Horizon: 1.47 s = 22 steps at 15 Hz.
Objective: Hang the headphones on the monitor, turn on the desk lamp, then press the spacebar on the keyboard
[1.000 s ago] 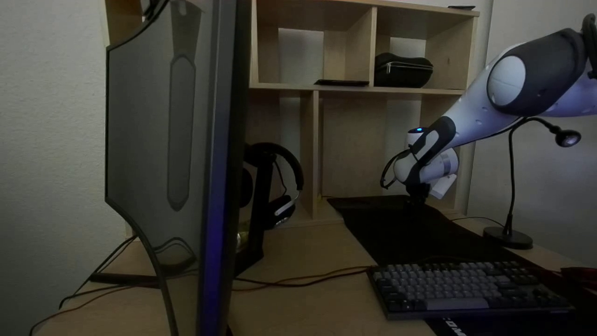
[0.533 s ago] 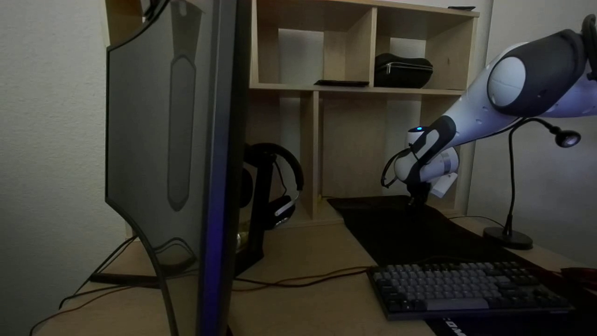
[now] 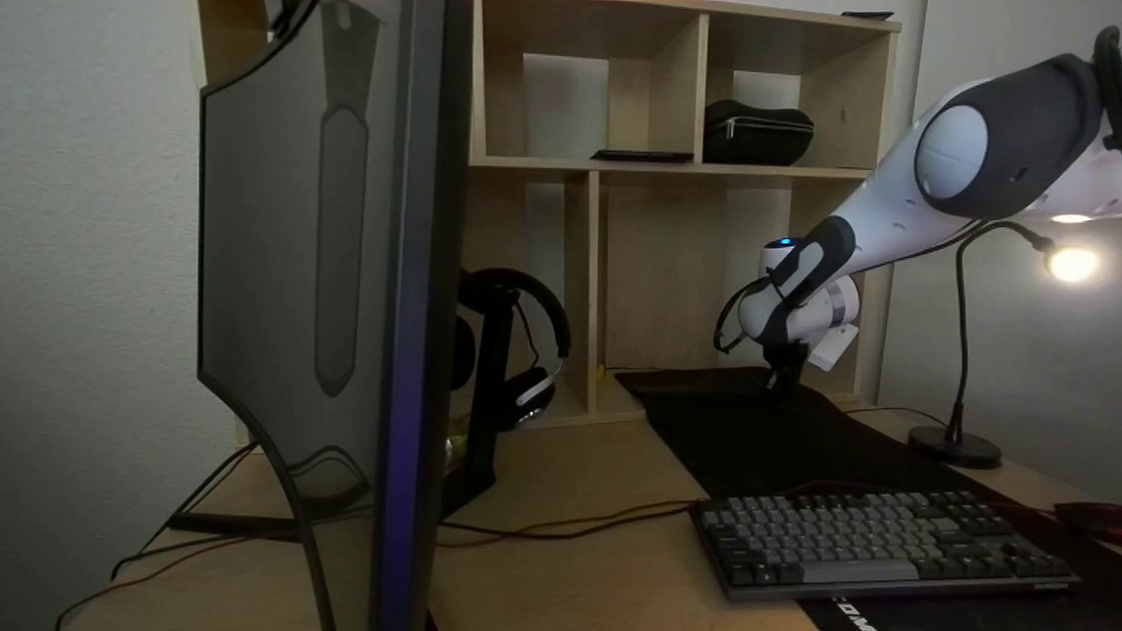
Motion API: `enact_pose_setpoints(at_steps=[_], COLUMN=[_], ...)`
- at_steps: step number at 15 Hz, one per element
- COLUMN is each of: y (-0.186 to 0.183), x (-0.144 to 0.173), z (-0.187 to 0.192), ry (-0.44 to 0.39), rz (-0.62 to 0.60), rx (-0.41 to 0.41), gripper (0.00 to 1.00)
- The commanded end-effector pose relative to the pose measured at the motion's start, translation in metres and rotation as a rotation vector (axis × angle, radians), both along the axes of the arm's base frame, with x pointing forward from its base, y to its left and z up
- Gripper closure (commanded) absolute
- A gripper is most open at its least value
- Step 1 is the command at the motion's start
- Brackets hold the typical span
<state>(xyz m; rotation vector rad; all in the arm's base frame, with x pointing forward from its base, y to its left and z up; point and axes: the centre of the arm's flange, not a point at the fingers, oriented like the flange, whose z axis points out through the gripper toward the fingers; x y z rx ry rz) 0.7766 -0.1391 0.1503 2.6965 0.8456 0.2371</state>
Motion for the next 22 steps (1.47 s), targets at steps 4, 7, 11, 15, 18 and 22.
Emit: enact_pose_setpoints(at_steps=[4,7,11,15,18,22], y=[0.004,0.015,0.029,0.040,0.054,0.066], x=[-0.001,-0.004,-0.021,-0.063,-0.100,-0.149], z=[0.037,0.085,0.155,0.220,0.255,0.299], ry=[-0.057,-0.110,-0.102,-0.007,0.055,-0.018], rz=[-0.051,-0.043,-0.037,0.058,0.200,0.409], rx=[0.105,0.204,0.163,0.127,0.099,0.090], gripper=[0.41,0.20,0.00,0.00,0.00,0.00])
